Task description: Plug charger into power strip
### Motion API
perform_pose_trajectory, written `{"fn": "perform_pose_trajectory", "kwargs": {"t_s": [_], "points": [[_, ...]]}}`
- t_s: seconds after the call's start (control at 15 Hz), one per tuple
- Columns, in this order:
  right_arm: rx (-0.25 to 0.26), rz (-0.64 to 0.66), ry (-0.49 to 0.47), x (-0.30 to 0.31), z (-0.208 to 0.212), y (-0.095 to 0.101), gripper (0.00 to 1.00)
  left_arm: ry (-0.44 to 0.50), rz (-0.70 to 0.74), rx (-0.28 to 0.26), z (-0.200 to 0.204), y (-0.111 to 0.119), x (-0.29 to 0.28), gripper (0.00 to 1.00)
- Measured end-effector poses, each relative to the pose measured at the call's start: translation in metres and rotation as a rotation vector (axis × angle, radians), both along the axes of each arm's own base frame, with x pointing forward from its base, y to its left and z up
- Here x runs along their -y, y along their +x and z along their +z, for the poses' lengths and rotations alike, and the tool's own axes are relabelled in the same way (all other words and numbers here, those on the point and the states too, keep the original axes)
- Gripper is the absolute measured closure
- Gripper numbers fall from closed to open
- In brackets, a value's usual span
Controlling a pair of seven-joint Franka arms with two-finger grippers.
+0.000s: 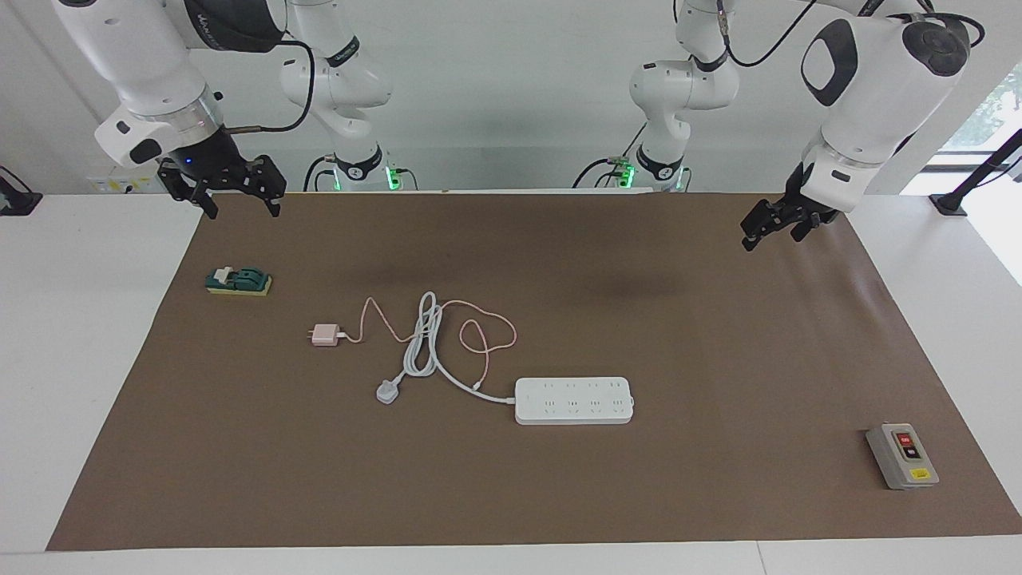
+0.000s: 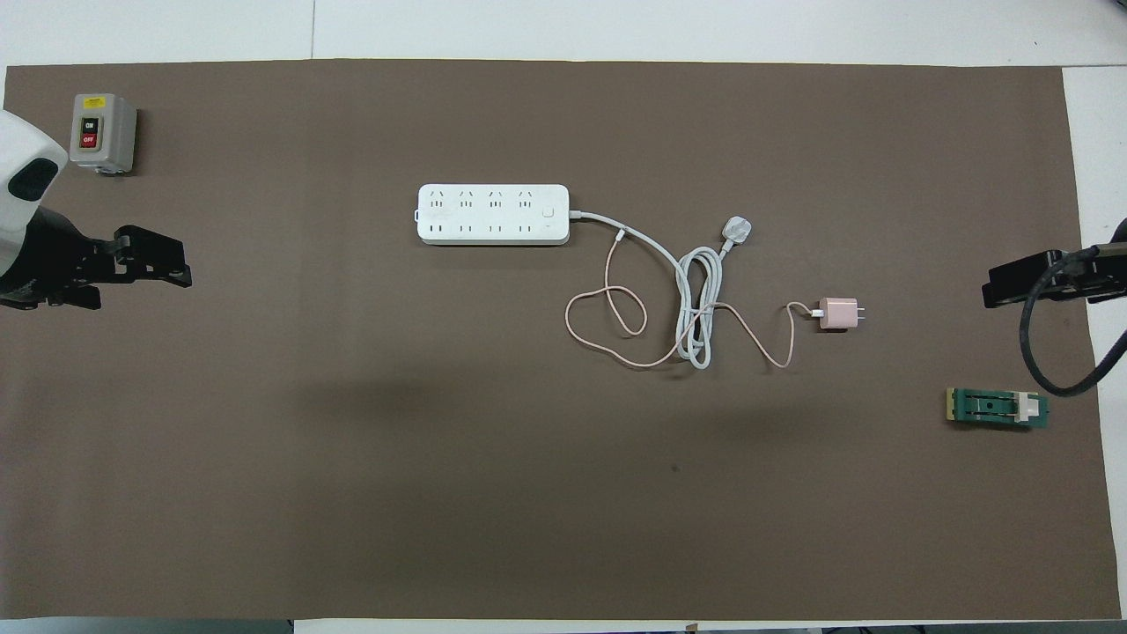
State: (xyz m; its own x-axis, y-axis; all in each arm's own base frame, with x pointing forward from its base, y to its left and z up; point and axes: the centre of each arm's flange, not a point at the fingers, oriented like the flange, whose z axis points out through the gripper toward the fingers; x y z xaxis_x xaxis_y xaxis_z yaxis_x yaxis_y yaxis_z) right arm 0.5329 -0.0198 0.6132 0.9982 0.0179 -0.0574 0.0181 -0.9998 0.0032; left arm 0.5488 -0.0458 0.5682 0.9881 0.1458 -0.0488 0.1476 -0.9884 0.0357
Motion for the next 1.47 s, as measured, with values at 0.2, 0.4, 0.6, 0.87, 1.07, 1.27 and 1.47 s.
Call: {"fn": "perform_pose_trajectory", "kwargs": {"t_s": [0.2,0.4,0.6,0.87,1.07,1.27,1.47], "points": [[0.0,0.001,0.0,0.0,0.0,0.0,0.0,0.0,0.0,0.0,0.0,0.0,0.0,0.0],[0.001,0.001,0.0,0.0,0.0,0.0,0.0,0.0,0.0,0.0,0.0,0.0,0.0,0.0],[0.007,-0.002,0.0,0.0,0.002,0.0,0.0,0.0,0.0,0.0,0.0,0.0,0.0,0.0],[0.032,-0.191,-0.009,-0.001,0.001,0.005,0.0,0.0,0.0,0.0,0.0,0.0,0.0,0.0],[0.013,-0.421,-0.022,-0.003,-0.013,0.013,0.0,0.0,0.0,0.0,0.0,0.0,0.0,0.0],[-0.008,-0.714,-0.045,-0.005,-0.035,0.025,0.0,0.0,0.0,0.0,0.0,0.0,0.0,0.0],[0.005,-0.988,-0.055,-0.012,-0.053,0.039,0.0,0.0,0.0,0.0,0.0,0.0,0.0,0.0]]}}
